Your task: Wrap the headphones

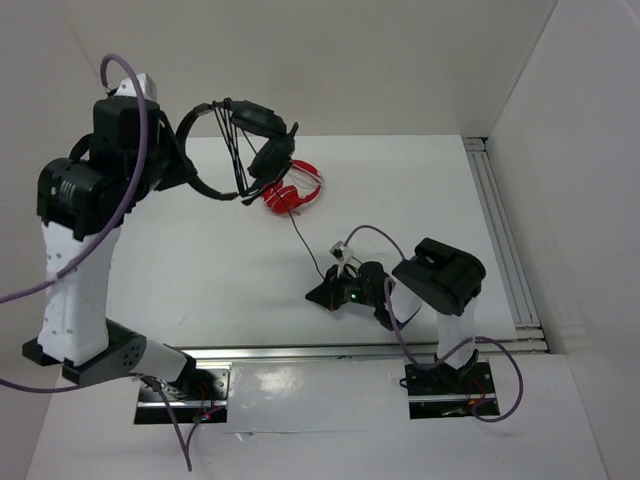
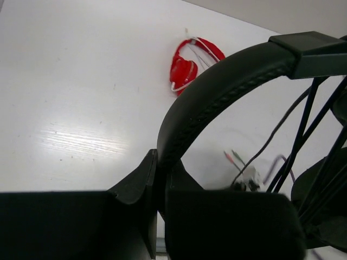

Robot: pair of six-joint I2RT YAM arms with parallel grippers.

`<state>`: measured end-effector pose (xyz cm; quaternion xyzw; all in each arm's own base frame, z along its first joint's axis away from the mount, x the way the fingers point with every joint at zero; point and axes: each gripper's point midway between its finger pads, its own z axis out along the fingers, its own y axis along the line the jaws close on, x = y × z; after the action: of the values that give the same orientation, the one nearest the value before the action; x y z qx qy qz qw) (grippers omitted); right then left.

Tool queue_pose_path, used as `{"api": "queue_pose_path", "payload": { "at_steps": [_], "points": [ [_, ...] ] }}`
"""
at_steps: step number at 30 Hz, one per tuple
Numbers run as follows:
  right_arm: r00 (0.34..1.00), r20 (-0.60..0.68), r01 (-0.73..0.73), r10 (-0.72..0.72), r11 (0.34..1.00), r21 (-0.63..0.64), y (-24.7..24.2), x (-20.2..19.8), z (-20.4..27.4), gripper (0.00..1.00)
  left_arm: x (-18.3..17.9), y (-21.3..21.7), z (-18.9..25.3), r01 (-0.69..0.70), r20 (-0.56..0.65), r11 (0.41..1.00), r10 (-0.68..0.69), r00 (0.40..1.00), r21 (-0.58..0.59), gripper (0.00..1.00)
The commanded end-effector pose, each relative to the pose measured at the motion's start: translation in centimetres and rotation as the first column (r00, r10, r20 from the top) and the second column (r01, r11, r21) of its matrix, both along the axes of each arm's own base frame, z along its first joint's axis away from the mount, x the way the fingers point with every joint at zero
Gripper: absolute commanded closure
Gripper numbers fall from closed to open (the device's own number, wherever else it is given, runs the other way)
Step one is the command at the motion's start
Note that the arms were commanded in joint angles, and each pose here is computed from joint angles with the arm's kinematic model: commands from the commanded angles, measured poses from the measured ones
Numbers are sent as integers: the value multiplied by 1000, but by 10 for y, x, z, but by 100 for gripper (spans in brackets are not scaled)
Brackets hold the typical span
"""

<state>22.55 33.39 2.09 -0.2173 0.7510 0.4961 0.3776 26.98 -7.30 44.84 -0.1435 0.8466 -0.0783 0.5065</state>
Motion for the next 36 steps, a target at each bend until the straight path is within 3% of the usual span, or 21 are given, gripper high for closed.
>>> {"api": "queue_pose_path", "payload": {
  "at_steps": [1, 3, 4, 5, 7, 8, 10, 11, 12, 18, 19, 24, 29, 32, 34, 35, 36],
  "points": [
    [993, 85, 82, -78, 996, -43, -5, -16, 18, 100, 52, 12, 4, -61, 57, 996, 65, 996, -72, 100],
    [987, 114, 128, -115, 985, -117, -5, -29, 22, 100, 72, 24, -11, -128, 31, 989, 130, 991, -68, 100],
    [947, 155, 311, -282, 924, -222, -24, -18, 24, 100, 79, 32, -19, -173, 16, 982, 175, 984, -75, 100],
    [952, 183, 283, -244, 931, -232, -7, -48, 34, 100, 89, 47, -32, -246, -12, 966, 246, 969, -82, 100],
    [930, 224, 341, -292, 913, -225, -5, -62, 69, 100, 97, 65, -47, -323, -32, 944, 322, 946, -70, 100],
    [942, 240, 287, -234, 933, -216, 6, -90, 82, 100, 104, 78, -66, -373, -58, 926, 369, 927, -61, 100],
    [933, 251, 297, -257, 945, -140, 15, -106, 131, 100, 105, 94, -84, -440, -92, 897, 435, 896, -46, 100],
    [950, 243, 245, -195, 950, -194, 16, -128, 129, 100, 106, 98, -108, -475, -146, 880, 465, 873, -35, 100],
    [954, 237, 221, -182, 963, -154, 26, -136, 156, 100, 105, 104, -119, -498, -171, 867, 487, 857, -29, 100],
    [957, 290, 38, 19, 981, -190, 55, -203, 214, 100, 99, 95, -170, -497, -257, 866, 470, 844, -47, 100],
    [954, 298, 6, 40, 988, -152, 65, -215, 241, 100, 99, 97, -174, -504, -258, 863, 480, 839, -36, 100],
    [903, 385, -127, 189, 975, -181, 91, -270, 282, 100, 93, 109, -211, -525, -342, 851, 499, 796, 19, 100],
    [889, 426, -110, 169, 981, -160, 101, -264, 326, 100, 94, 103, -233, -473, -380, 881, 441, 813, 9, 100],
    [873, 481, 30, 86, 973, -229, 94, -217, 332, 100, 89, 86, -236, -344, -383, 938, 333, 862, 41, 100],
    [865, 501, 131, 41, 944, -304, 77, -154, 325, 100, 84, 77, -229, -268, -349, 961, 275, 896, 68, 100],
    [867, 498, 154, 24, 937, -314, 69, -131, 328, 100, 79, 64, -237, -199, -361, 978, 210, 908, 70, 100],
    [870, 480, 73, 117, 930, -360, 65, -121, 322, 100, 78, 52, -237, -117, -353, 991, 131, 926, 62, 100]
  ]
}}
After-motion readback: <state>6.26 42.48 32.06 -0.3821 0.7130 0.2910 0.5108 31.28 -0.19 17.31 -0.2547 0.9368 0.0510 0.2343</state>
